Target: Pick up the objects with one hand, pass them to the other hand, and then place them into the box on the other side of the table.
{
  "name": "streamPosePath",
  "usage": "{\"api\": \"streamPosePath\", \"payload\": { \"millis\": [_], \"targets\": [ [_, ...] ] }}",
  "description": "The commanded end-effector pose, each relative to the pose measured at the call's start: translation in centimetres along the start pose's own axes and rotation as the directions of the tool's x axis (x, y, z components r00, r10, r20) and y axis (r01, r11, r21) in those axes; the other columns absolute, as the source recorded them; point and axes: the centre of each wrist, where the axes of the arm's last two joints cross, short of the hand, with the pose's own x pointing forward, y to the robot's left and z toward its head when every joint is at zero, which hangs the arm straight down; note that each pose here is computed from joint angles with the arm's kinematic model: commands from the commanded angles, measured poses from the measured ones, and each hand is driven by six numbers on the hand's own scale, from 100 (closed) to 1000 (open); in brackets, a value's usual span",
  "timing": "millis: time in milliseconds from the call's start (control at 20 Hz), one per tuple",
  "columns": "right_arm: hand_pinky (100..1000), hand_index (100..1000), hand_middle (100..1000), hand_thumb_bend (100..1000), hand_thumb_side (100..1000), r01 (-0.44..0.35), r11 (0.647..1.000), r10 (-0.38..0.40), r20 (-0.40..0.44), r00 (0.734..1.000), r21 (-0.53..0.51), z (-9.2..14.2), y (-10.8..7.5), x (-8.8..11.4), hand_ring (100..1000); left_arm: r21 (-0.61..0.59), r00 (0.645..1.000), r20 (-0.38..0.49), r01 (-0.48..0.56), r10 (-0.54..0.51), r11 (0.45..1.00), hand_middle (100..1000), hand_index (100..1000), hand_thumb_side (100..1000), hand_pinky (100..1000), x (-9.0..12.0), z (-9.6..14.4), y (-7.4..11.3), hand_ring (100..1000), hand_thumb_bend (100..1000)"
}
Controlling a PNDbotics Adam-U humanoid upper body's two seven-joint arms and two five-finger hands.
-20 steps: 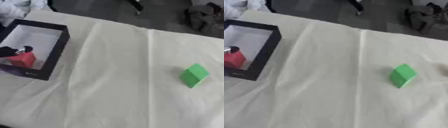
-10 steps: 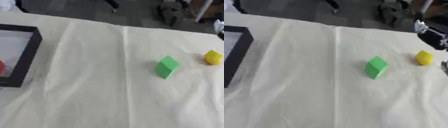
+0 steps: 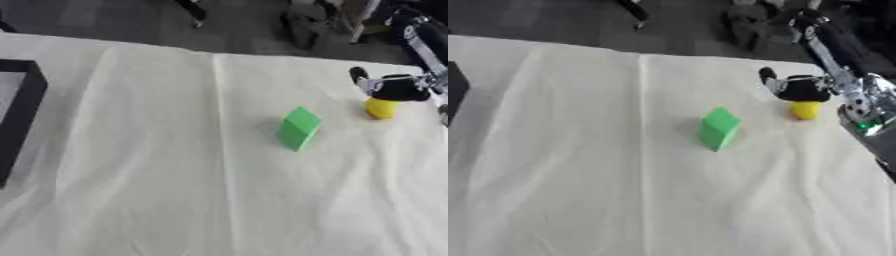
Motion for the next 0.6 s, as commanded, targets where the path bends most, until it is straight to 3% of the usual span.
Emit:
{"api": "streamPosePath", "payload": {
  "millis": [50, 400, 600],
  "targets": [
    [904, 855, 895, 344, 100, -0.054, 0.995, 0.052, 0.024, 0.998, 0.088, -0.3, -1.4, 0.3, 902, -0.027, 0.998, 0.034, -0.044, 0.045, 0.999, 796, 902, 590, 864, 0.3, 0.3, -0.8, 398, 861],
    [928, 874, 904, 460, 100, -0.109, 0.963, 0.102, 0.044, 0.994, 0.248, -0.3, -1.7, 0.3, 920, -0.067, 0.991, 0.015, -0.132, 0.133, 0.989, 787, 891, 585, 864, -0.5, 1.0, -2.6, 388, 855],
    [942, 890, 911, 437, 100, -0.136, 0.935, 0.125, 0.056, 0.991, 0.329, -0.1, -1.1, 0.2, 929, -0.067, 0.990, -0.007, -0.143, 0.143, 0.987, 783, 887, 585, 865, -0.7, 1.2, -2.9, 387, 854]
  ]
}}
